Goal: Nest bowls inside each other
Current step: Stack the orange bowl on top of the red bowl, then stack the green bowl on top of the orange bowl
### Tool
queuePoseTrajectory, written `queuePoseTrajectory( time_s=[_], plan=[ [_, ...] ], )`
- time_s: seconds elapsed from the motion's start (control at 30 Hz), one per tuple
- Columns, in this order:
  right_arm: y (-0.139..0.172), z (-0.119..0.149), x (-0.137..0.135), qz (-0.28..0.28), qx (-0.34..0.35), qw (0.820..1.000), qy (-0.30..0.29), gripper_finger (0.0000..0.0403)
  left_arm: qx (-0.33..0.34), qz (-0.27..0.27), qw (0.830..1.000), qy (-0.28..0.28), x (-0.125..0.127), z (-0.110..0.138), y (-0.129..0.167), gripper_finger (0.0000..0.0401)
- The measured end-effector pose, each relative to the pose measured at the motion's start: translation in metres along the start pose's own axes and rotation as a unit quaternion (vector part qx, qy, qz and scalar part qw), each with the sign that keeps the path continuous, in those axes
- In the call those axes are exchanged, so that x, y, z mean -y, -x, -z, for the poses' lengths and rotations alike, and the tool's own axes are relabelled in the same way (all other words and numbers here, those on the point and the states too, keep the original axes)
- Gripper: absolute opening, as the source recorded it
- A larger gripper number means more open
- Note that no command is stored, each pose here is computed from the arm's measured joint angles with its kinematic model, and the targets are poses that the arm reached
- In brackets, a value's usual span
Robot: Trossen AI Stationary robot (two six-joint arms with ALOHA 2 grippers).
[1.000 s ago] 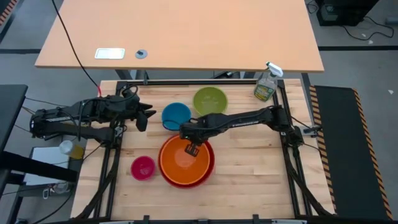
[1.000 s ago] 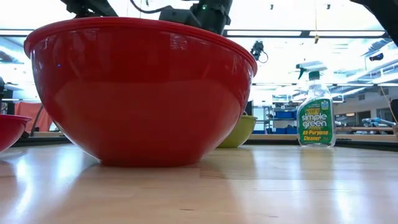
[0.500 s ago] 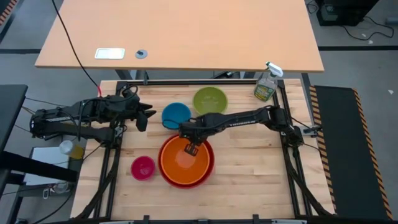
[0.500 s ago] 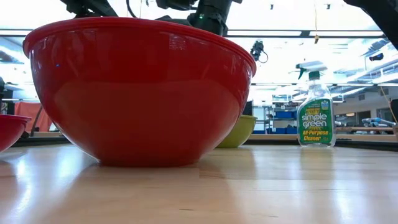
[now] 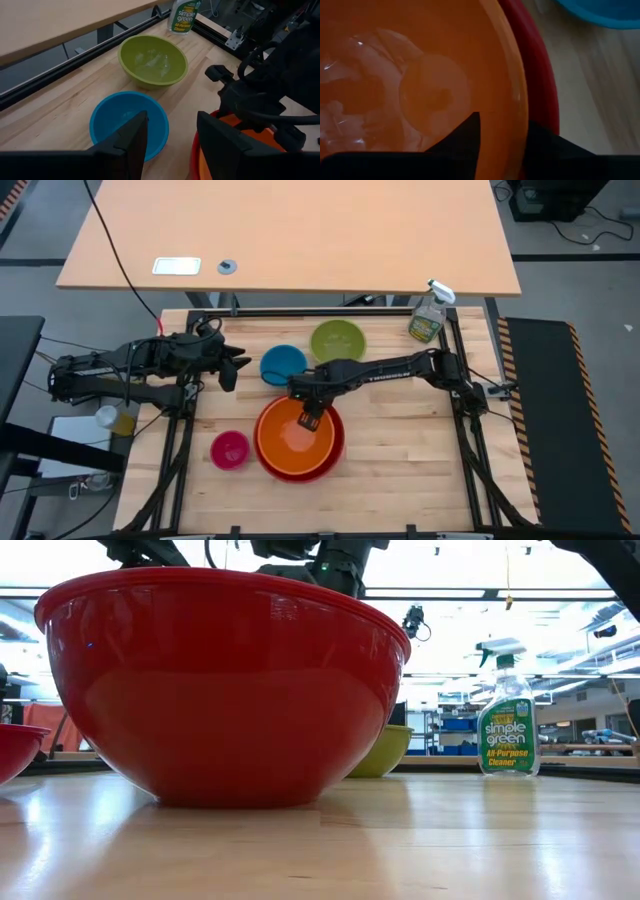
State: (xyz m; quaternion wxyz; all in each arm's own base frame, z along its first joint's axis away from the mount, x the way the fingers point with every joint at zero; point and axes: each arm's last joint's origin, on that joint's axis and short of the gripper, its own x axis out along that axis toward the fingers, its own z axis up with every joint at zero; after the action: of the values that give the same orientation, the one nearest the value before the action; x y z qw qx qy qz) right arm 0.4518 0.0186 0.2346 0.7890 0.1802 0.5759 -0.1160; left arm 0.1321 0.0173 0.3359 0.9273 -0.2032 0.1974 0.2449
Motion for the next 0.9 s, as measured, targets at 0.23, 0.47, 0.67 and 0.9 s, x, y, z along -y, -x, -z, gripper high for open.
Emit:
queuePoseTrajectory(
  time_s=[0.23,0.47,0.67,0.9],
  plan=[
    [0.030,-0.002,0.006,0.019,-0.036,0.999,-0.004,0.0172,0.000,0.000,1.000,0.000,0.000,0.000,0.000,0.0174],
    [0.053,-0.004,0.022,0.056,-0.057,0.997,-0.020,0.0179,0.000,0.000,1.000,-0.001,0.000,0.000,0.000,0.0174],
    [0.051,-0.019,0.056,0.118,-0.038,0.989,0.084,0.0179,0.000,0.000,1.000,-0.001,0.000,0.000,0.000,0.0174],
    [0.046,-0.028,0.084,0.115,-0.046,0.975,0.187,0.0184,0.000,0.000,1.000,-0.001,0.000,0.000,0.000,0.0174]
  ],
)
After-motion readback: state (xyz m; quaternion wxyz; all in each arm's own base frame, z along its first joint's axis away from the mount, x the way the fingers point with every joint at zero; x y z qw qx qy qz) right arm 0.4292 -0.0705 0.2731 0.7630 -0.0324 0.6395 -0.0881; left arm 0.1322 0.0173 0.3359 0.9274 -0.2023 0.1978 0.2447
